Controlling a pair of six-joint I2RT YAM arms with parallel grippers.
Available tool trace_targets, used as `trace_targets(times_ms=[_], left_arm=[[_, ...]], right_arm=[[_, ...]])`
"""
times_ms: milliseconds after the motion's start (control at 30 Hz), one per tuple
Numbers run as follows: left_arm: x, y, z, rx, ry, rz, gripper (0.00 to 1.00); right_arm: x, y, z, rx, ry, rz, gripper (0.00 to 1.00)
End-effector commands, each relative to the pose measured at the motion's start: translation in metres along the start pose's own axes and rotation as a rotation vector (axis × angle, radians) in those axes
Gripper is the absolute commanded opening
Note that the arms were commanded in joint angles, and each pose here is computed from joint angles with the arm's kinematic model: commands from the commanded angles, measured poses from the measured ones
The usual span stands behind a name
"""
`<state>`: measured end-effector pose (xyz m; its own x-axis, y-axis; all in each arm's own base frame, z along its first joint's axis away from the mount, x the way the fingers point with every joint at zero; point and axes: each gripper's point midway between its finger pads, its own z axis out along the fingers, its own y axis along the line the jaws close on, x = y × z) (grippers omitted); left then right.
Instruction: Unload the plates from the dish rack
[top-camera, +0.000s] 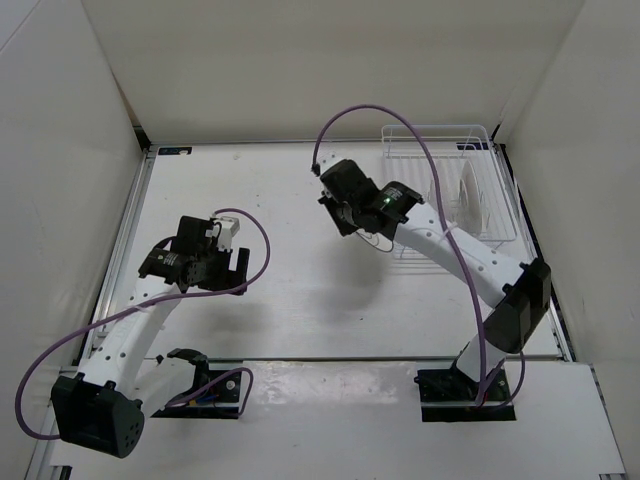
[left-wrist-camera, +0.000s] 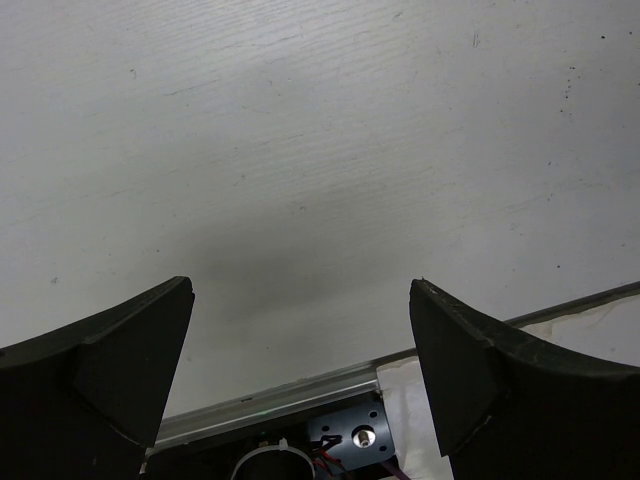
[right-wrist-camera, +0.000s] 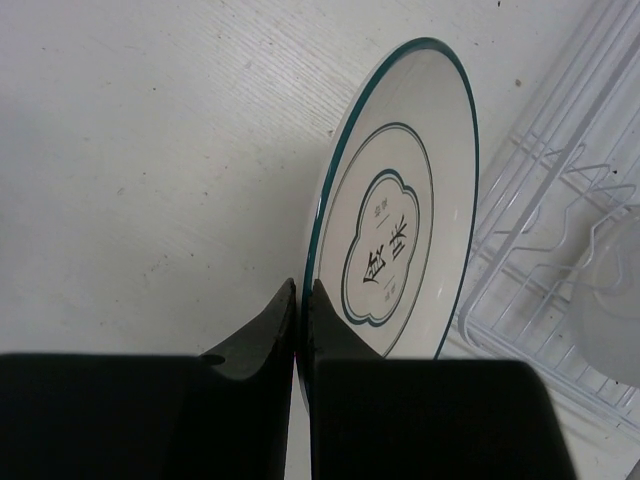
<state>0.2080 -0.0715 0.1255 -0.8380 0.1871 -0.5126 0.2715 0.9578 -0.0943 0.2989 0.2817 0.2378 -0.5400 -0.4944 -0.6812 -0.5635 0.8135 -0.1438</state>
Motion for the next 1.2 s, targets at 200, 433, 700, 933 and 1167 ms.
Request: trace_targets(times_ms=[200,433,700,933,1167], left_arm=[[-0.014,-0.003,-0.010,0.012,-0.042,-0.006,1.00],[-0.015,-0.003,-0.010,0.009,-0.042,-0.006,1.00],[-0.016,-0.002,-0.014,-0.001,-0.052,-0.012,1.00],[-0.017,0.002,-0.018,-0.025,-0.068,-0.016,1.00],[-0.019,0.007,-0.023,-0.055,-0.095,-0.024,1.00]], right_arm=[[-0.013,0.021,0.036,0.079,-0.043,-0.039,0.00],[0.007,0.044,0.068,0.092,0.030,-0.053,0.00],[0.028,0.057,0.088,0.083,0.050,-0.015,0.00],[0.058,0.074,0.116,0.064,0.117,0.055,0.00],[0.074,0.090,0.131,0.034,0.172,0.126,0.00]])
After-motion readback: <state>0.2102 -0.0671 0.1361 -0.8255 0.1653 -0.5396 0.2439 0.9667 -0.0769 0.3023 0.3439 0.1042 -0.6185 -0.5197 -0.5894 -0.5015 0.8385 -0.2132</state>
